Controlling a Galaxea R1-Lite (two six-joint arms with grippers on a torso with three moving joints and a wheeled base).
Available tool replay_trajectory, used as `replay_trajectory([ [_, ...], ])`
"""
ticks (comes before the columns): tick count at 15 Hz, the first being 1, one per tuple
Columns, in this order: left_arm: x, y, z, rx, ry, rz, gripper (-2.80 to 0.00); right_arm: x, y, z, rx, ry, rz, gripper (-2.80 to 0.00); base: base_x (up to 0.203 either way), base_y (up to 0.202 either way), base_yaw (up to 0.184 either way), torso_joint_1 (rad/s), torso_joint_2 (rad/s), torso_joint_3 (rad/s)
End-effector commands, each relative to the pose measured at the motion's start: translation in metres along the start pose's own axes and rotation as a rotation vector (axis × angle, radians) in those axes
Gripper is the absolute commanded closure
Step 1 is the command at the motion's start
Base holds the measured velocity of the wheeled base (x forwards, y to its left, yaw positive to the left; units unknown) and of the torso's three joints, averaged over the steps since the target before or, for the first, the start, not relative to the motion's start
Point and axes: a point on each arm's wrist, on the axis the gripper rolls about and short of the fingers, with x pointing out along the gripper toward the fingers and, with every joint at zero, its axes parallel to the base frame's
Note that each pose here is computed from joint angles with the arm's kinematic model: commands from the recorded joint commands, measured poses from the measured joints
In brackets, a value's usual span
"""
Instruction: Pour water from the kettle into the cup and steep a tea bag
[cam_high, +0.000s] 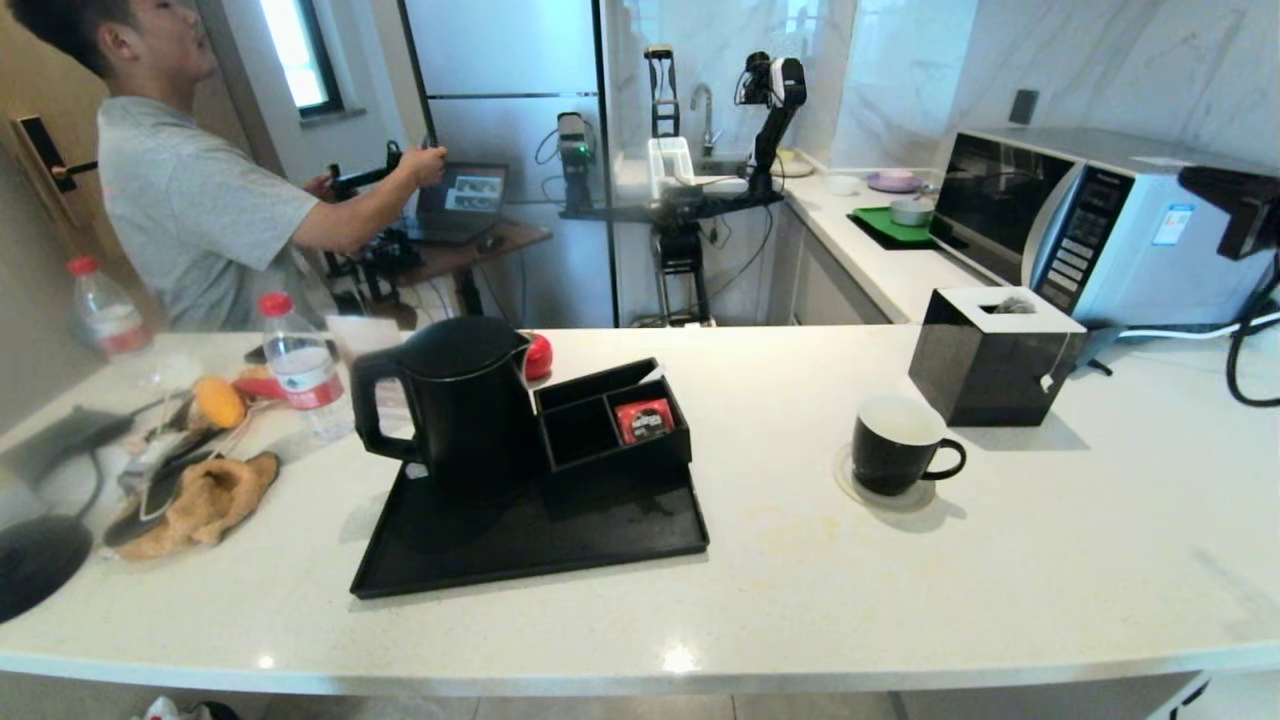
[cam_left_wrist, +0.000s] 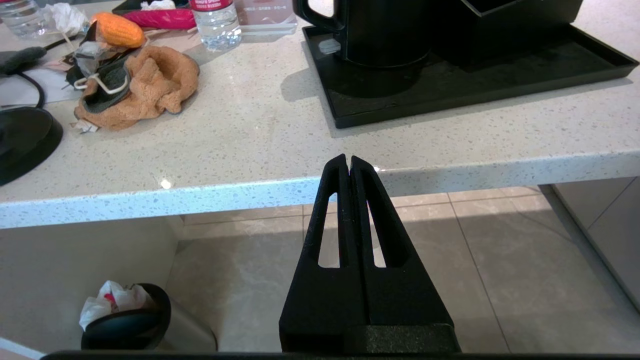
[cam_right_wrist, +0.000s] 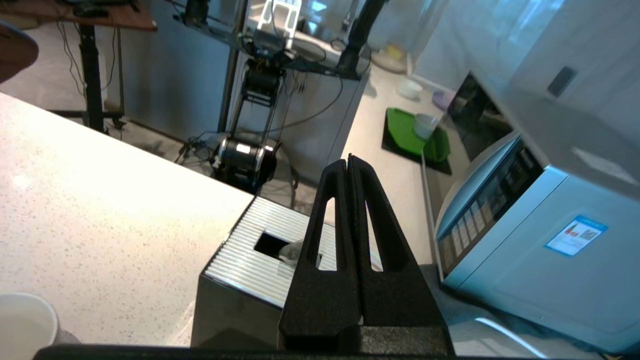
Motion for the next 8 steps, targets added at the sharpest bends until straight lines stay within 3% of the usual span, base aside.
replay_trajectory([
  [1, 0.0, 0.0, 0.0, 0.0, 0.0, 0.0, 0.0, 0.021, -0.003, -0.024, 0.02, 0.03, 0.02, 0.0, 0.0, 0.0, 0.0, 0.0, 0.0, 0.0],
  [8, 0.0, 0.0, 0.0, -0.001, 0.0, 0.0, 0.0, 0.086, 0.02, -0.07, 0.094, 0.16, 0.036, 0.0, 0.0, 0.0, 0.0, 0.0, 0.0, 0.0],
])
